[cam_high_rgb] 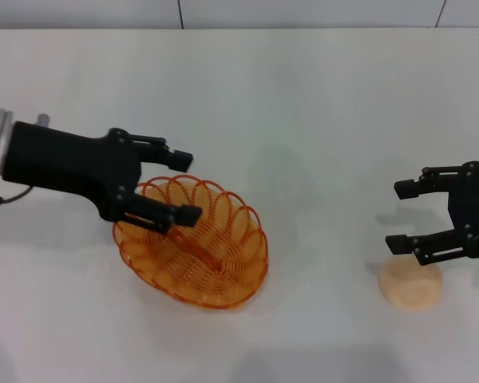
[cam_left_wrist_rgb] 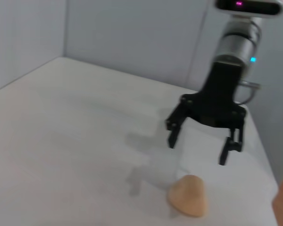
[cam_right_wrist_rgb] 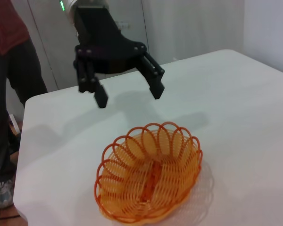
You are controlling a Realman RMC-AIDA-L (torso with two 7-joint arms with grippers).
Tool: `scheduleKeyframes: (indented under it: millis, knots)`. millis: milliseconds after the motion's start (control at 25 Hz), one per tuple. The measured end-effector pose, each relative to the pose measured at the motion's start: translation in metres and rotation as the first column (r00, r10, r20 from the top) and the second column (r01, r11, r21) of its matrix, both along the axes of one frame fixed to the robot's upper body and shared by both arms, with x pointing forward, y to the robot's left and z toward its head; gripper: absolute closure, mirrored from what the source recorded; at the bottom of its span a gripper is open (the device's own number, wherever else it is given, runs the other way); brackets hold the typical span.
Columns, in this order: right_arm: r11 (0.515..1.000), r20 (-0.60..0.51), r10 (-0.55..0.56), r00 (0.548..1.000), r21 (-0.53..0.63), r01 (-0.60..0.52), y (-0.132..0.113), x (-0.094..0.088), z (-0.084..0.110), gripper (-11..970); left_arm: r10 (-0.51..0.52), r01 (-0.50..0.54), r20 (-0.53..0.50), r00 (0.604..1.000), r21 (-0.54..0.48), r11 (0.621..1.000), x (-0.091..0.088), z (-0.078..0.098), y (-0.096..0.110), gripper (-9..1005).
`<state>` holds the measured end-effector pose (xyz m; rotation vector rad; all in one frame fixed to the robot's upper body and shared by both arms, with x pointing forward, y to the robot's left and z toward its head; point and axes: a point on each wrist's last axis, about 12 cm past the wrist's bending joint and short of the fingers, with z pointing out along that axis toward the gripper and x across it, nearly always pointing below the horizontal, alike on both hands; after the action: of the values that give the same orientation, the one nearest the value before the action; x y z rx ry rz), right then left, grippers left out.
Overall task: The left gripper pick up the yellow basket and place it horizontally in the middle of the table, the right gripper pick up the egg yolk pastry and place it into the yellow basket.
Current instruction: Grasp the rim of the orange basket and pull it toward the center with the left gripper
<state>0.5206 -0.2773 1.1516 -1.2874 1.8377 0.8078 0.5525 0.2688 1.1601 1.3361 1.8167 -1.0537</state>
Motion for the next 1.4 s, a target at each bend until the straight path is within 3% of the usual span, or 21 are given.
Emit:
scheduleKeyframes:
  millis: [360,600,760,1000,1400]
  knots:
    - [0.999,0.009,-0.004,1.000,0.043,0.003,0.002,0.000,0.004,135,0.193,-0.181,-0.107,0.975,0.113,0.977,0.011,0.021,0.027,120]
    - [0.998,0.008,-0.007,1.000,0.060,0.007,0.004,0.001,0.005,135,0.353,-0.292,-0.203,0.913,0.280,0.915,0.018,0.027,0.038,125]
    - [0.998,0.009,-0.006,1.000,0.066,0.006,0.004,0.001,0.006,135,0.477,-0.369,-0.224,0.850,0.394,0.842,0.025,0.025,0.045,134]
    - [0.997,0.016,-0.003,1.000,0.075,0.002,0.005,0.002,0.008,135,0.542,-0.380,-0.229,0.808,0.500,0.778,0.030,0.017,0.044,147]
    - [0.997,0.008,0.003,1.000,0.082,-0.003,0.006,0.001,0.009,135,0.577,-0.356,-0.275,0.769,0.566,0.744,0.047,0.009,0.022,169]
